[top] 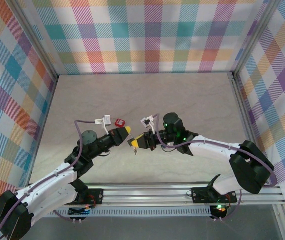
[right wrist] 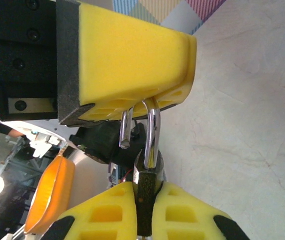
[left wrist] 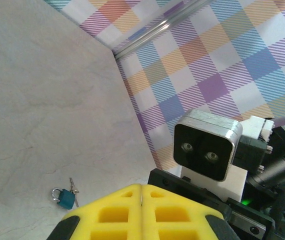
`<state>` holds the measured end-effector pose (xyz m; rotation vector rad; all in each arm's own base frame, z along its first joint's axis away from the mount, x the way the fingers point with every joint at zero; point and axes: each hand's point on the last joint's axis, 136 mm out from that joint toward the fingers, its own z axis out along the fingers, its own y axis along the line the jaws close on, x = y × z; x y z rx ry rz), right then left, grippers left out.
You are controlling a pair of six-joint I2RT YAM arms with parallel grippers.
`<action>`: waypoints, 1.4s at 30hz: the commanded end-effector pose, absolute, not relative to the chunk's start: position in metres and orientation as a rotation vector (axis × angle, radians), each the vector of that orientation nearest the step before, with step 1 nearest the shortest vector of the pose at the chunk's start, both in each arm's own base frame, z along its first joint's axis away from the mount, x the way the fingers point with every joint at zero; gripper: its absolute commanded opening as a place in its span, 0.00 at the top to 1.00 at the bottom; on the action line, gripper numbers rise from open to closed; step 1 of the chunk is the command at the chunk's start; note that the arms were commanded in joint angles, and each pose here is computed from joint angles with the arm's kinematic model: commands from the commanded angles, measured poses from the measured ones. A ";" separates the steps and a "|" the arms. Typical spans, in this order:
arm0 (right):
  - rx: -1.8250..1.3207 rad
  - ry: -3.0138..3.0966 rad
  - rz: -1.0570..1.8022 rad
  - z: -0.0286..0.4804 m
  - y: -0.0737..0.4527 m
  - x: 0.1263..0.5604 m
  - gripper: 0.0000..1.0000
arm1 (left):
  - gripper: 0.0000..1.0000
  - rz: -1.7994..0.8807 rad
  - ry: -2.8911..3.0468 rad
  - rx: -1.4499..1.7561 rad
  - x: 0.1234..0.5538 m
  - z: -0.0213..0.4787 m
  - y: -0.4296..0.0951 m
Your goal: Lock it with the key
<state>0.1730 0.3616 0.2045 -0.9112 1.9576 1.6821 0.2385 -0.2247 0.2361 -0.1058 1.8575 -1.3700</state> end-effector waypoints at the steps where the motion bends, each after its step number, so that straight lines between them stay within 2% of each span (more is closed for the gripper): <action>1: -1.080 1.795 1.846 0.234 0.350 0.141 1.00 | 1.00 -1.244 1.787 -0.184 0.255 0.237 -0.202; 27: -1.132 1.603 1.995 0.280 0.335 0.123 1.00 | 1.00 -1.291 1.729 -0.149 0.244 0.239 -0.199; 42: -1.048 1.602 2.018 0.289 0.343 0.135 1.00 | 1.00 -1.332 1.732 -0.153 0.242 0.232 -0.202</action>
